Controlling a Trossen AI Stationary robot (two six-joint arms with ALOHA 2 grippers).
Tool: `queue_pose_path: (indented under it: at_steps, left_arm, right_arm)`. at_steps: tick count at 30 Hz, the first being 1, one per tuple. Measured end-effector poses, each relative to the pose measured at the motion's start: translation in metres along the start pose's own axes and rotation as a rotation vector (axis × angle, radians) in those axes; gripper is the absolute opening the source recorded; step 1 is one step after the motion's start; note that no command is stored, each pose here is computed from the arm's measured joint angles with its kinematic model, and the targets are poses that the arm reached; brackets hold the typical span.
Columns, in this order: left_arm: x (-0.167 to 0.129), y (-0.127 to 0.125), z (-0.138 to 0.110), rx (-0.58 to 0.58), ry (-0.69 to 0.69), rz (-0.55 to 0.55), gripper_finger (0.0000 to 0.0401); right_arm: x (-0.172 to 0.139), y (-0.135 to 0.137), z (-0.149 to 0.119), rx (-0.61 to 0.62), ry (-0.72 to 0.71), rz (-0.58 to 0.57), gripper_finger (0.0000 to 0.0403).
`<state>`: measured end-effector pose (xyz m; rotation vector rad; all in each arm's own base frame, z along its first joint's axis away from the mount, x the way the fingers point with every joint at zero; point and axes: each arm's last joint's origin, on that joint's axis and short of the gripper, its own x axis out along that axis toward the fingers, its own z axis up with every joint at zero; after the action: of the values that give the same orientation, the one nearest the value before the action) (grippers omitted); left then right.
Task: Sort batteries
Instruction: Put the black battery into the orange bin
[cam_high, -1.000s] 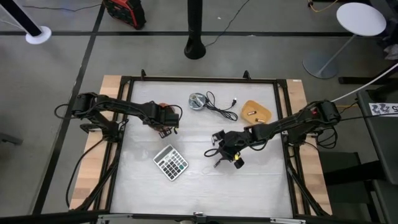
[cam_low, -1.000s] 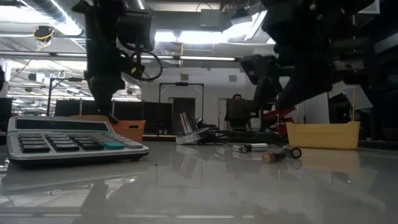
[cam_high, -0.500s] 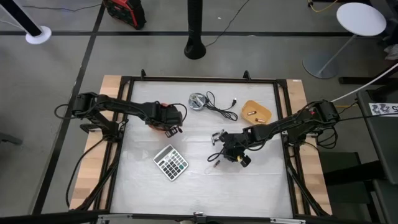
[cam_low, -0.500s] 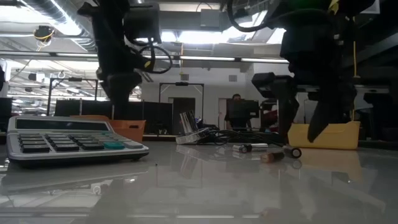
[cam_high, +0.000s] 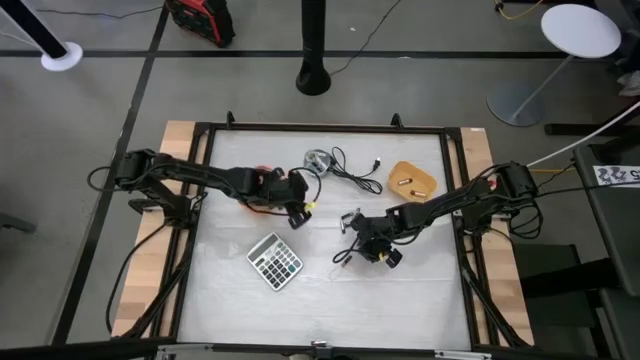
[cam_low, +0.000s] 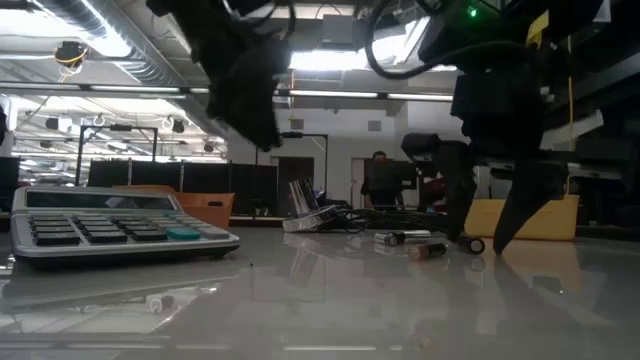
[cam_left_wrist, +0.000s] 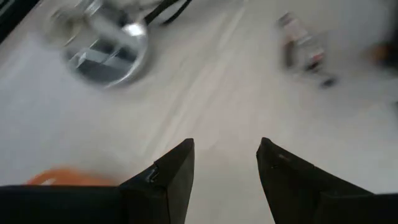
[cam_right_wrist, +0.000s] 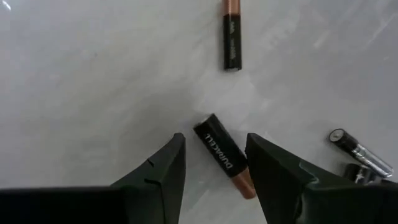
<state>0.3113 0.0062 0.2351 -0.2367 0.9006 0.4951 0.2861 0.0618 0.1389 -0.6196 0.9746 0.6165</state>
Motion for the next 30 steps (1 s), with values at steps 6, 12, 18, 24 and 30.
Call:
queue_pose_path:
  at_steps: [6,12,18,24,30]
  left_arm:
    - [-0.006,-0.032,0.002,0.014,-0.12,-0.149,0.0164]
    - [0.001,-0.073,-0.009,0.059,-0.187,-0.257,0.0164]
    - [0.021,-0.111,-0.023,0.078,-0.262,-0.354,0.0164]
    - [0.05,-0.134,-0.036,0.077,-0.306,-0.401,0.0164]
    - [0.077,-0.144,-0.047,0.067,-0.331,-0.417,0.0164]
  right_arm:
    - [0.008,0.0,-0.002,0.004,0.028,0.0,0.0165]
    - [0.008,-0.001,-0.002,0.008,0.032,-0.002,0.0136]
    - [0.008,0.0,-0.002,0.024,0.032,-0.004,0.0059]
    - [0.009,-0.001,-0.002,0.03,0.036,-0.009,0.0012]
    - [0.009,-0.001,-0.002,0.057,0.037,-0.011,0.0032]
